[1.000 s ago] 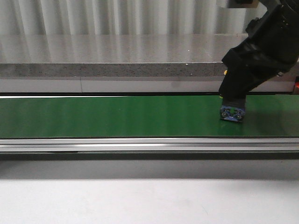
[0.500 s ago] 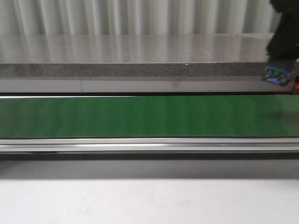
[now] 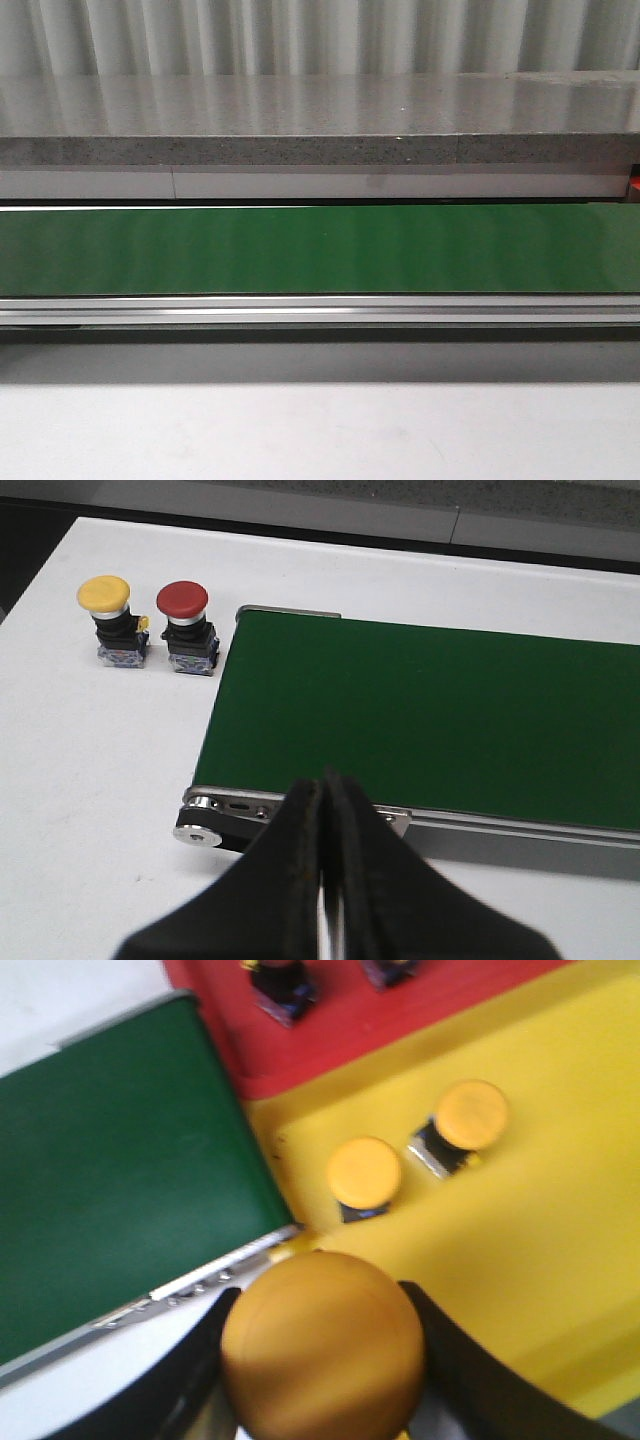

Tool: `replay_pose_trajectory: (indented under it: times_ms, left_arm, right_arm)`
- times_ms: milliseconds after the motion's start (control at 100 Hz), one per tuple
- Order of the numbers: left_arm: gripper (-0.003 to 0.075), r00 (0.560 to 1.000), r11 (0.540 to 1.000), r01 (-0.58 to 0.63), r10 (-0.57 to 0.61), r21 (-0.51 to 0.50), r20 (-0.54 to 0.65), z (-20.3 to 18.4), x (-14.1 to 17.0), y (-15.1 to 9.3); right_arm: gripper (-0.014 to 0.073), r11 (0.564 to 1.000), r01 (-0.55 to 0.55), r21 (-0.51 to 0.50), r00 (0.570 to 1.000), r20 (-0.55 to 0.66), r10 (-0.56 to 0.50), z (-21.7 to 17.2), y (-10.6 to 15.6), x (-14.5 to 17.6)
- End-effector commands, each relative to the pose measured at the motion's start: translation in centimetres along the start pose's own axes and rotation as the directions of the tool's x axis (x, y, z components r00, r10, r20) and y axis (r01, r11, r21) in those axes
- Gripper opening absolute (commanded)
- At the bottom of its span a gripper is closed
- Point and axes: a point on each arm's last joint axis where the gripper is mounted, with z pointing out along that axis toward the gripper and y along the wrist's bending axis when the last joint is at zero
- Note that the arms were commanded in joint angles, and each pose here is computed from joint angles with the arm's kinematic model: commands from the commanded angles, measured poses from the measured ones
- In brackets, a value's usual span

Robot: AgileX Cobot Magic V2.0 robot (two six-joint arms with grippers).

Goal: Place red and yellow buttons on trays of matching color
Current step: 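Place the yellow button into the yellow tray and open the right gripper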

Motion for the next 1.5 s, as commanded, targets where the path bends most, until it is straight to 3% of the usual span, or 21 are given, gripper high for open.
replay_pose_trajectory:
  times_ms: [0,180,420,590,1020,1260,1490]
  left_arm:
    - [-0.002,0.996,1.0,-0.002,0.0,0.025,0.088,-0.4,-1.3,-0.3]
    - [-0.002,0.996,1.0,-0.002,0.0,0.025,0.088,-0.4,-1.3,-0.3]
    - [-0.002,0.996,1.0,-0.002,0.0,0.025,0.088,-0.4,-1.3,-0.3]
    - [-0.002,0.996,1.0,-0.002,0.0,0.025,0.088,-0.4,-1.3,-0.3]
    - [-0.002,0.996,1.0,-0.002,0.0,0.025,0.088,-0.4,-1.3,-0.3]
    - [-0.002,0.996,1.0,-0.002,0.0,0.025,0.088,-0.4,-1.3,-0.3]
    - [-0.002,0.996,1.0,-0.002,0.0,0.025,0.088,-0.4,-1.3,-0.3]
  right_arm:
    - [0.0196,0.995,-0.029,0.092,0.997,0.071,0.023,-0.4,-1.0,-0.1]
    - [0.0196,0.977,-0.07,0.201,0.997,0.031,0.065,1.3,-2.2,1.7]
    - [0.0196,0.981,-0.097,0.17,0.995,0.046,0.09,4.0,-2.2,3.9]
    - [0.0196,0.984,-0.109,0.14,0.991,0.089,0.097,5.0,-2.1,3.8]
    - [0.0196,0.983,-0.09,0.162,0.994,-0.054,0.1,9.4,-2.1,3.8]
    - [0.0196,0.986,-0.073,0.149,0.997,-0.01,0.075,10.1,-2.1,2.9]
    - [0.0196,0.986,-0.062,0.156,0.996,-0.058,0.072,11.4,-2.2,3.2]
